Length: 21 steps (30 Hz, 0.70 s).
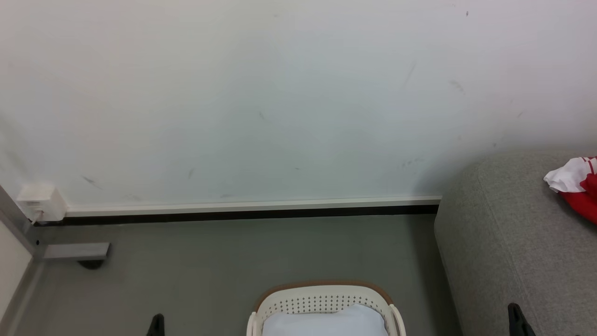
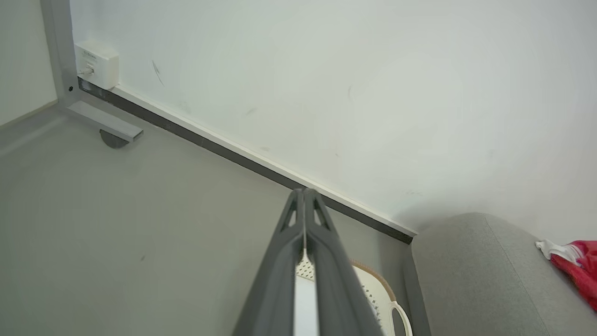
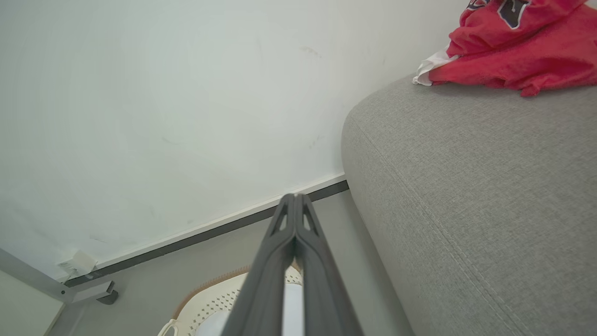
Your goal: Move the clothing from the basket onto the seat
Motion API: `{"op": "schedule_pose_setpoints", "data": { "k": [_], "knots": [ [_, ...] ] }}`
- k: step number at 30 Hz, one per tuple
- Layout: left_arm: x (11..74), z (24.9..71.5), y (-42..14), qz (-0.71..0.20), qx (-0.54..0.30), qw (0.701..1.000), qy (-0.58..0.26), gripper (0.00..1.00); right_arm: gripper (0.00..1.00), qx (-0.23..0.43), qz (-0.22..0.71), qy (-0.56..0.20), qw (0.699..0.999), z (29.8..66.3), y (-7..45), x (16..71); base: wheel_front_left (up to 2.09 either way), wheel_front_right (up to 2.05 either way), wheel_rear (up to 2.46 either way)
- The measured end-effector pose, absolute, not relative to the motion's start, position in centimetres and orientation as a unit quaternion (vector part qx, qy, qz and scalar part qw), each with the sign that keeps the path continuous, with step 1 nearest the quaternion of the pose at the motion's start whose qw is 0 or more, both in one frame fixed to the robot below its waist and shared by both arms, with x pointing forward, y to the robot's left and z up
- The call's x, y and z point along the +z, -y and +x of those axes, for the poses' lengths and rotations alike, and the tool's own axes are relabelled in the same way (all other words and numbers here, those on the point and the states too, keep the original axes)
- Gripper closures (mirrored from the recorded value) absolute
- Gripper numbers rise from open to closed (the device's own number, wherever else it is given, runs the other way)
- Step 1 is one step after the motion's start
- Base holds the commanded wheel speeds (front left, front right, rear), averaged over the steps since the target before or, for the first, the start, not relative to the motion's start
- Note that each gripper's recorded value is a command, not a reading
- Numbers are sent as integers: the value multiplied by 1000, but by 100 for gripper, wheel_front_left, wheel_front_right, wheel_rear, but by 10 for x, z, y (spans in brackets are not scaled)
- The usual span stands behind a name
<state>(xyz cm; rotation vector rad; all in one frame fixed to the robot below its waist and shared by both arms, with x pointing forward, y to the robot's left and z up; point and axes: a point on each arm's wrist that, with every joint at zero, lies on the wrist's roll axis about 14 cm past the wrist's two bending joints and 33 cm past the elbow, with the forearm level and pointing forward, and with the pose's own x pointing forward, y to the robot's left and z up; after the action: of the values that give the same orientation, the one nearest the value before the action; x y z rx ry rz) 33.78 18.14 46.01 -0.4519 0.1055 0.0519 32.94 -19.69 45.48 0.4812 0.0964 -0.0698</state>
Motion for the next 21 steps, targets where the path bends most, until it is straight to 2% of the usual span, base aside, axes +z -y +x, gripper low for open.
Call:
{"op": "schedule_pose_setpoints", "data": {
  "k": [21],
  "knots": [
    [467, 352, -188, -376, 41, 924, -51, 100, 100, -50, 385, -36, 921, 346, 202, 466, 0, 0, 0]
  ]
}}
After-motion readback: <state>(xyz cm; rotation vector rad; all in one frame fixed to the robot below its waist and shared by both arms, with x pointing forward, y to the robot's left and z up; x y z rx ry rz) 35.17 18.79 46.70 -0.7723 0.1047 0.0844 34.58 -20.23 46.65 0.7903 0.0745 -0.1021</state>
